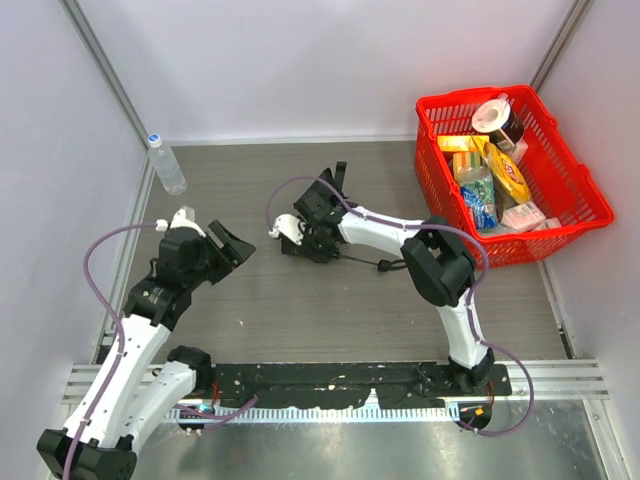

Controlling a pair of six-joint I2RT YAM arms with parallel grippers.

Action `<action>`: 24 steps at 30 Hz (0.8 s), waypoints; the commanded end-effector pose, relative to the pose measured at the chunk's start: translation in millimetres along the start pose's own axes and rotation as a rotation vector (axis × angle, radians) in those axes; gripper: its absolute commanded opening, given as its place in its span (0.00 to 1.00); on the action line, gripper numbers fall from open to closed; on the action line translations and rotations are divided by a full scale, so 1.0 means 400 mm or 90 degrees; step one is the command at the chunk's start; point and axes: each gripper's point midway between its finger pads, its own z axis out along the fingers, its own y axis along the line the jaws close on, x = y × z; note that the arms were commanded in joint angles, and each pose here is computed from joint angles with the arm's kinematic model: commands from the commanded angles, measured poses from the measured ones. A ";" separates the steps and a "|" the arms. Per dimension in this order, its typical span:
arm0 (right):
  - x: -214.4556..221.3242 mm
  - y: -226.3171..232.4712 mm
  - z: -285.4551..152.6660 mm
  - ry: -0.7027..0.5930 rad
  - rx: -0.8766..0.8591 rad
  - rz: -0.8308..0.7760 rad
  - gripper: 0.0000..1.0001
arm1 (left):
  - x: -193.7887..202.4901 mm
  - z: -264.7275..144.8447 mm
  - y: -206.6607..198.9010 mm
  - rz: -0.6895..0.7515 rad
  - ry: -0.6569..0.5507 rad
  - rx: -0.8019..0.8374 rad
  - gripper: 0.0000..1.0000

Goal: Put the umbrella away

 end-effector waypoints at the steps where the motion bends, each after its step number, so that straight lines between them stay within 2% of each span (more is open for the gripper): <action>1: 0.115 0.223 0.028 0.080 -0.304 0.152 0.01 | 0.031 0.053 0.019 -0.102 0.011 0.012 0.73; 5: 0.129 0.244 0.027 0.082 -0.365 0.181 0.01 | 0.102 0.115 -0.004 -0.207 0.091 0.088 0.75; 10: 0.130 0.245 0.038 0.077 -0.379 0.194 0.01 | 0.106 0.191 -0.041 -0.333 0.105 0.189 0.78; 13: 0.124 0.229 0.038 0.066 -0.385 0.211 0.01 | 0.098 0.237 -0.064 -0.361 0.111 0.236 0.80; 15: 0.122 0.222 0.036 0.058 -0.395 0.222 0.01 | 0.094 0.275 -0.073 -0.370 0.113 0.251 0.96; 17: 0.119 0.213 0.034 0.053 -0.396 0.230 0.01 | 0.082 0.295 -0.095 -0.389 0.106 0.287 1.00; 24: 0.111 0.202 0.027 0.040 -0.402 0.240 0.01 | 0.127 0.381 -0.074 -0.424 0.060 0.235 1.00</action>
